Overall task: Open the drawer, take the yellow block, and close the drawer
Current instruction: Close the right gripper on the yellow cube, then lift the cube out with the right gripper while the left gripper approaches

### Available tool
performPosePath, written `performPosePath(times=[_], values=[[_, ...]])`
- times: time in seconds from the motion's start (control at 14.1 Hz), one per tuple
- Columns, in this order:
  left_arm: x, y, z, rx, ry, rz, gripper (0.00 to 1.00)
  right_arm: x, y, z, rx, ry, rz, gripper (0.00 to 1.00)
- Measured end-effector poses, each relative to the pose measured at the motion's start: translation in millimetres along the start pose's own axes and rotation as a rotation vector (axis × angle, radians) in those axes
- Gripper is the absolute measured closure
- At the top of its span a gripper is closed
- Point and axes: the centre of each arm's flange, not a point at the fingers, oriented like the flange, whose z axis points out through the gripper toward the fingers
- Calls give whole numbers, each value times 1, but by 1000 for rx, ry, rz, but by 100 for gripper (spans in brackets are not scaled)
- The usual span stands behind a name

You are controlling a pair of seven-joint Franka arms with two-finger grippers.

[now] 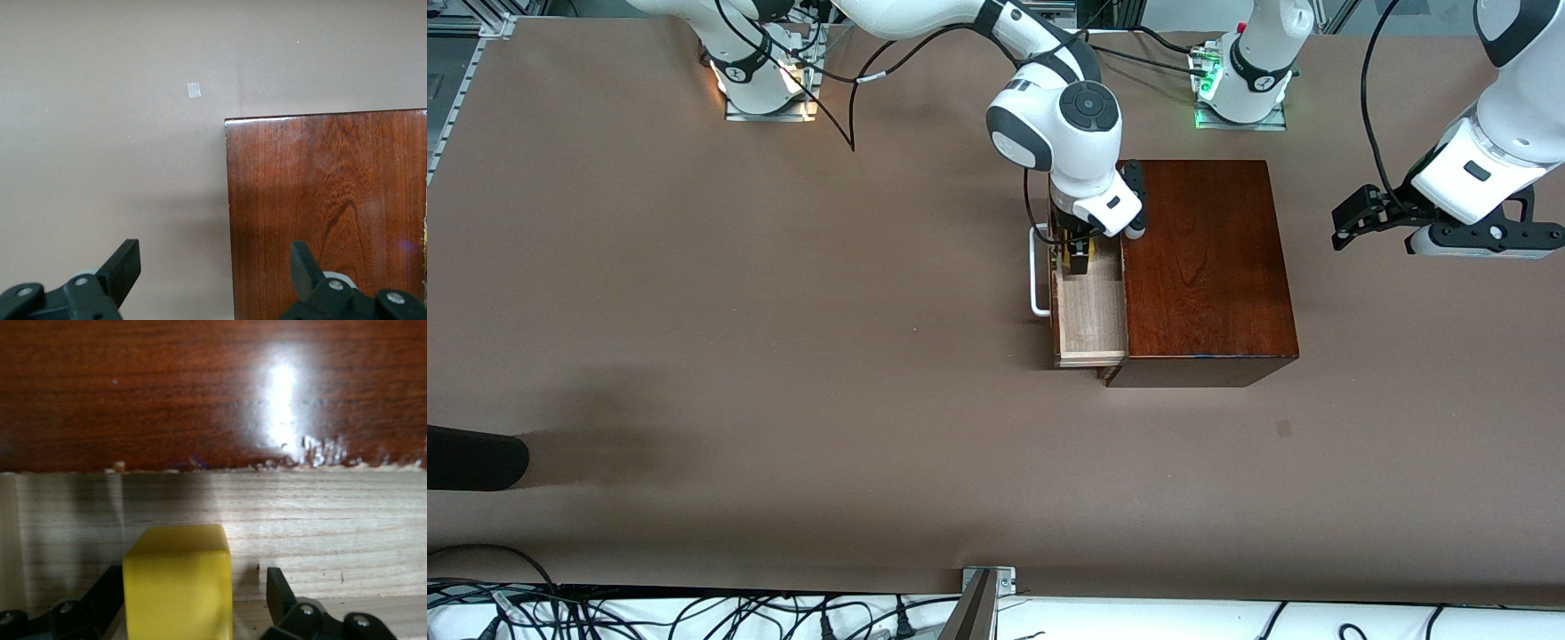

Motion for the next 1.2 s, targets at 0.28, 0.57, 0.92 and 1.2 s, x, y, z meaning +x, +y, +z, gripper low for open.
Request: performPosePath(times=[0.28, 0.57, 0.92, 1.2], values=[[0, 0, 0, 0, 0, 0, 0, 0, 2, -1, -4, 1, 3, 45], [0, 0, -1, 0, 3, 1, 0, -1, 8, -10, -18, 7, 9, 44], [0, 2, -2, 0, 5, 4, 0, -23, 37, -106, -14, 50, 80, 44], [-3, 6, 0, 1, -44, 11, 0, -94, 86, -208, -10, 62, 231, 44]])
